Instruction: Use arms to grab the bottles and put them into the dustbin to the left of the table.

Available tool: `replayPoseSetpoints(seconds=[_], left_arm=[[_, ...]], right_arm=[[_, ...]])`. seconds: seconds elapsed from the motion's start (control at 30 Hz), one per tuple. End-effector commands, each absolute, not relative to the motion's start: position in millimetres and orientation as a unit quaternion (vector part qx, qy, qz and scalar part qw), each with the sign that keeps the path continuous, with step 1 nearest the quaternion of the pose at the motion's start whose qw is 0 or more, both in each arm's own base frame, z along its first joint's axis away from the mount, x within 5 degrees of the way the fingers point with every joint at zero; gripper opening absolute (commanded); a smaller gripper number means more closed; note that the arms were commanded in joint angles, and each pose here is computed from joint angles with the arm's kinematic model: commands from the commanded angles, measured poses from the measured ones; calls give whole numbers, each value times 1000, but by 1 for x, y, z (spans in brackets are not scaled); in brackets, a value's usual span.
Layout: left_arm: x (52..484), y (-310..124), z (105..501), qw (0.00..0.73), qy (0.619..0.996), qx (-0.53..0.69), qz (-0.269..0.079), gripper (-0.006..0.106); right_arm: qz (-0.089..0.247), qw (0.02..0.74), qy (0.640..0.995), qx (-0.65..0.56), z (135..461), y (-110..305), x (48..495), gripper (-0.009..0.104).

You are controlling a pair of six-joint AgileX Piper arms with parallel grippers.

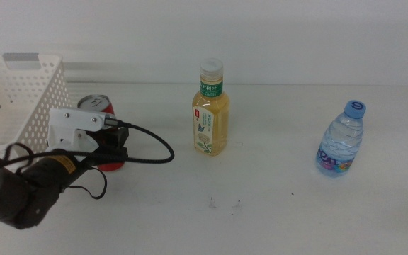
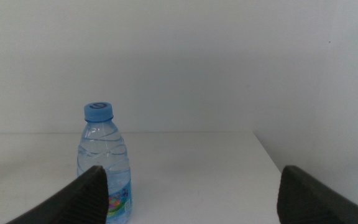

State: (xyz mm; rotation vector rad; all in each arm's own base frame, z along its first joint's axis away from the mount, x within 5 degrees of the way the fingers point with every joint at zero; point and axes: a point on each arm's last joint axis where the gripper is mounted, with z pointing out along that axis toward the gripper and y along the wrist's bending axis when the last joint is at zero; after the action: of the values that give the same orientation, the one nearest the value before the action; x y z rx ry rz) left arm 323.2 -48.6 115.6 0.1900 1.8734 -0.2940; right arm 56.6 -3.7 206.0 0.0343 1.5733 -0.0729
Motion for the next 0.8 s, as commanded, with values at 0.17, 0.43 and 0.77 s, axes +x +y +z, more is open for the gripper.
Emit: replayPoseSetpoints(seconds=[0.17,0.43,0.77], left_arm=[[310,-46,188,594,791,78,-122,0],[307,-35,273,565,821,51,-63,0],[310,-22,367,497,865,70,-17,0]], right_arm=[[-38,708,705,16,206,-4,56,88],[-38,708,705,16,206,-4,56,88],[-38,708,705,16,206,-4,56,88]])
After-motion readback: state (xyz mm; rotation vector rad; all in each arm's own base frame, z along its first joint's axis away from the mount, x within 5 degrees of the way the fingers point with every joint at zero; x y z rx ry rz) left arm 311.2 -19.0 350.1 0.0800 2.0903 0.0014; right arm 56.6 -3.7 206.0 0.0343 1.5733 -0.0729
